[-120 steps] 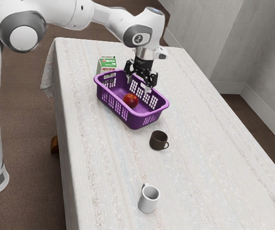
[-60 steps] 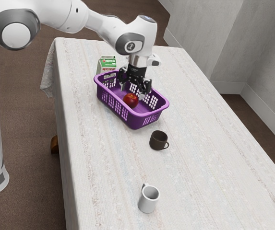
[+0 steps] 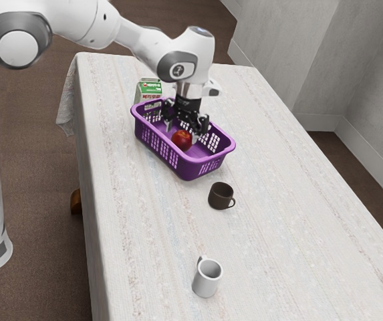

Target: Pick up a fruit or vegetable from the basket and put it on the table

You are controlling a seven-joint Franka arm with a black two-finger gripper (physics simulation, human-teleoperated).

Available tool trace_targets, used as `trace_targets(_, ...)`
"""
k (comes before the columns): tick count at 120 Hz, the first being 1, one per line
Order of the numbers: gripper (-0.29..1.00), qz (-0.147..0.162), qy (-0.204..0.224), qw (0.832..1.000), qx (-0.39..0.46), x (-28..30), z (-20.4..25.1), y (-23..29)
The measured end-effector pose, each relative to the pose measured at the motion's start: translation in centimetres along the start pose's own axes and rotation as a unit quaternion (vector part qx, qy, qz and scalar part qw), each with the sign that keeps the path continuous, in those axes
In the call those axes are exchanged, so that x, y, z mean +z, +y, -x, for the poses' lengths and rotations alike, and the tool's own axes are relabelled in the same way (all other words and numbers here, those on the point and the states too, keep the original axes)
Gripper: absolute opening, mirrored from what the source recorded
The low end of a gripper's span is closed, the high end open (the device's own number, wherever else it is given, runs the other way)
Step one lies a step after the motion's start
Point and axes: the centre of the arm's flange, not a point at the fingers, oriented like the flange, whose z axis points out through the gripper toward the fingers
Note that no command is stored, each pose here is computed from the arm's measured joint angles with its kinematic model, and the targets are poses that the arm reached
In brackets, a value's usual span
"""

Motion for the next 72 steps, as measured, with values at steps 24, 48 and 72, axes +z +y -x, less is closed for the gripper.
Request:
trace_targets(24,0.7,0.002,0.007,1.0,0.007,0.2,0.4,1.3)
trace_targets(48,0.7,0.003,0.014,1.0,0.006,0.5,0.2,1.5)
trace_targets(72,0.7,0.001,0.015,1.0,-0.021,1.6,-1.5,-0.6)
